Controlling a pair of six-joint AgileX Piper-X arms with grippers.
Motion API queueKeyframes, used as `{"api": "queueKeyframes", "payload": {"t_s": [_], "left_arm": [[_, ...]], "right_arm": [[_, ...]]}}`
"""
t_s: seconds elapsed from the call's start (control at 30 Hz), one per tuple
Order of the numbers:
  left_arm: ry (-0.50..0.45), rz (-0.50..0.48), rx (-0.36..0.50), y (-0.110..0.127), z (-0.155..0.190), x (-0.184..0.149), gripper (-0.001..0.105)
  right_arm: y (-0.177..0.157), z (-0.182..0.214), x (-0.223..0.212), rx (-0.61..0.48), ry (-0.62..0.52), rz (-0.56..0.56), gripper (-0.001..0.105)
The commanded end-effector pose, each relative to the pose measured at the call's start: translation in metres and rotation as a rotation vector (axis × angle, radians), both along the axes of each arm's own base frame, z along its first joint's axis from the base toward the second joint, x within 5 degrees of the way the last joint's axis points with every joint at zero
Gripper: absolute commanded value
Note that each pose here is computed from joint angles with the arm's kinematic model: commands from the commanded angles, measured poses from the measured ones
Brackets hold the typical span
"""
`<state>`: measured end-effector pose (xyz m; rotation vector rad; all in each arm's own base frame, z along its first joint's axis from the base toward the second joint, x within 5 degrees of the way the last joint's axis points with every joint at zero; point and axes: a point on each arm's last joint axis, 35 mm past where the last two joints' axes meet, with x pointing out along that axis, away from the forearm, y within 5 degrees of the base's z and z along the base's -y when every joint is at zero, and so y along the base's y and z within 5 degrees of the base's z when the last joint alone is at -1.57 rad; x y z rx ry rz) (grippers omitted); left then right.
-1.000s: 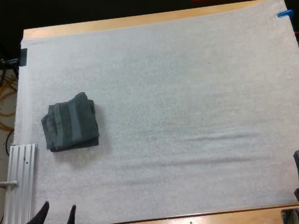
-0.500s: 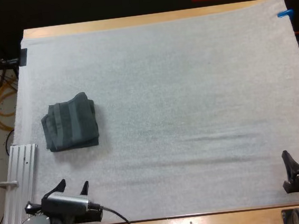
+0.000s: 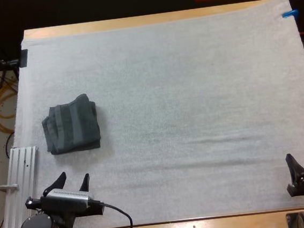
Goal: Pick towel from pile fold and stack
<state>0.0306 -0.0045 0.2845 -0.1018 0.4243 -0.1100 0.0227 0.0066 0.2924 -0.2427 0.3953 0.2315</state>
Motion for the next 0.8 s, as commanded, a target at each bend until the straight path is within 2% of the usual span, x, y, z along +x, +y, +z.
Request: {"api": "queueKeyframes", "payload": {"t_s": [0.0, 0.13, 0.77], "left_arm": [[-0.020, 0.009, -0.015, 0.0000, 0.0029, 0.0040, 0.051], [-0.014, 0.018, -0.037, 0.0000, 0.0026, 0.0038, 0.051], [-0.014, 0.018, -0.037, 0.0000, 0.0026, 0.0038, 0.051]], "right_arm": [[0.0001, 0.0011, 0.0025, -0.005, 0.001, 0.010, 0.075], [0.0001, 0.0011, 0.0025, -0.004, 0.001, 0.009, 0.075], [0.0001, 0.0011, 0.0025, -0.004, 0.001, 0.009, 0.075]]}}
